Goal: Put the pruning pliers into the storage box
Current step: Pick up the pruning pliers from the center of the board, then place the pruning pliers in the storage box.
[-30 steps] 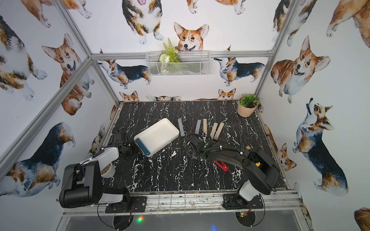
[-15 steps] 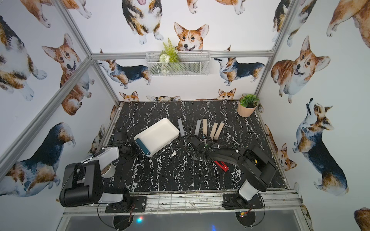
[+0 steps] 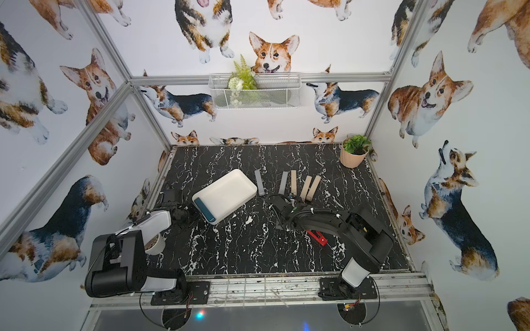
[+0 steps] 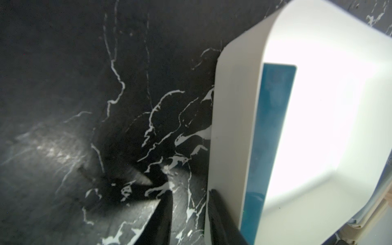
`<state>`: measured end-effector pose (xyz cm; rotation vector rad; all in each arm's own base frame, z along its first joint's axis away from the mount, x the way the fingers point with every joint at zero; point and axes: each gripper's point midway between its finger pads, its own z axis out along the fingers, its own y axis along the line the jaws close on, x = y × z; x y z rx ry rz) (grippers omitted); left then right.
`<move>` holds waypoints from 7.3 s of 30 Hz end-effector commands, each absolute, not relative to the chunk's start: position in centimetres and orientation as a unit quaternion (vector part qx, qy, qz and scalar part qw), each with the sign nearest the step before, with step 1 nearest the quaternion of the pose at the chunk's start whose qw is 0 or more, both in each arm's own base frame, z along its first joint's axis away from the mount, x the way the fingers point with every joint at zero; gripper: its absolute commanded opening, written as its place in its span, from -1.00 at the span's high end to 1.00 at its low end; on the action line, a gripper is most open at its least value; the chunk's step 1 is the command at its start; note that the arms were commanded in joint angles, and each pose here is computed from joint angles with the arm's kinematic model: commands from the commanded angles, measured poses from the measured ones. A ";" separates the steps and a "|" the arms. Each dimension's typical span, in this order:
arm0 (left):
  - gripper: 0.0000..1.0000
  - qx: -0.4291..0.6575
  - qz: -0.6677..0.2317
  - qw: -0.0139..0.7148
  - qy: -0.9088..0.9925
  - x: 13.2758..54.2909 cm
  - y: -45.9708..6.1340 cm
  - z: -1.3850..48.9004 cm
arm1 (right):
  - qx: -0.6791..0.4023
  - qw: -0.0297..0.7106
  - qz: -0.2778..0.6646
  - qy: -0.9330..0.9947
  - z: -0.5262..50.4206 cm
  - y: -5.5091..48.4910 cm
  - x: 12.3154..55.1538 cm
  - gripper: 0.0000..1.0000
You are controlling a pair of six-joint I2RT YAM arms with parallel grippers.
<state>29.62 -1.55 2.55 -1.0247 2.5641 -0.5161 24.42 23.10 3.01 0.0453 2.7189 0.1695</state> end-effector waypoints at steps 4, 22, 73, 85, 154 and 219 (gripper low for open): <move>0.35 -0.359 -0.177 0.171 0.900 29.7 -1.4 2.8 | 0.027 0.202 0.088 0.975 4.5 23.4 23.6 1.00; 0.34 -0.358 -0.165 0.169 0.903 29.4 -1.1 2.8 | -0.133 0.248 0.204 0.938 12.1 35.3 25.3 1.00; 0.33 -0.360 -0.155 0.172 0.904 29.0 -0.8 2.8 | -0.348 0.236 0.260 0.869 9.4 54.9 30.1 1.00; 0.33 -0.361 -0.157 0.173 0.903 28.9 -0.8 2.8 | -0.357 0.211 0.244 0.877 6.1 55.2 29.2 1.00; 0.33 -0.358 -0.166 0.175 0.902 28.7 -1.1 2.7 | -0.298 0.224 0.263 0.890 7.5 53.3 34.1 0.55; 0.32 -0.361 -0.174 0.169 0.901 28.8 -1.4 2.1 | -0.343 0.180 0.298 0.872 3.2 58.1 30.9 0.93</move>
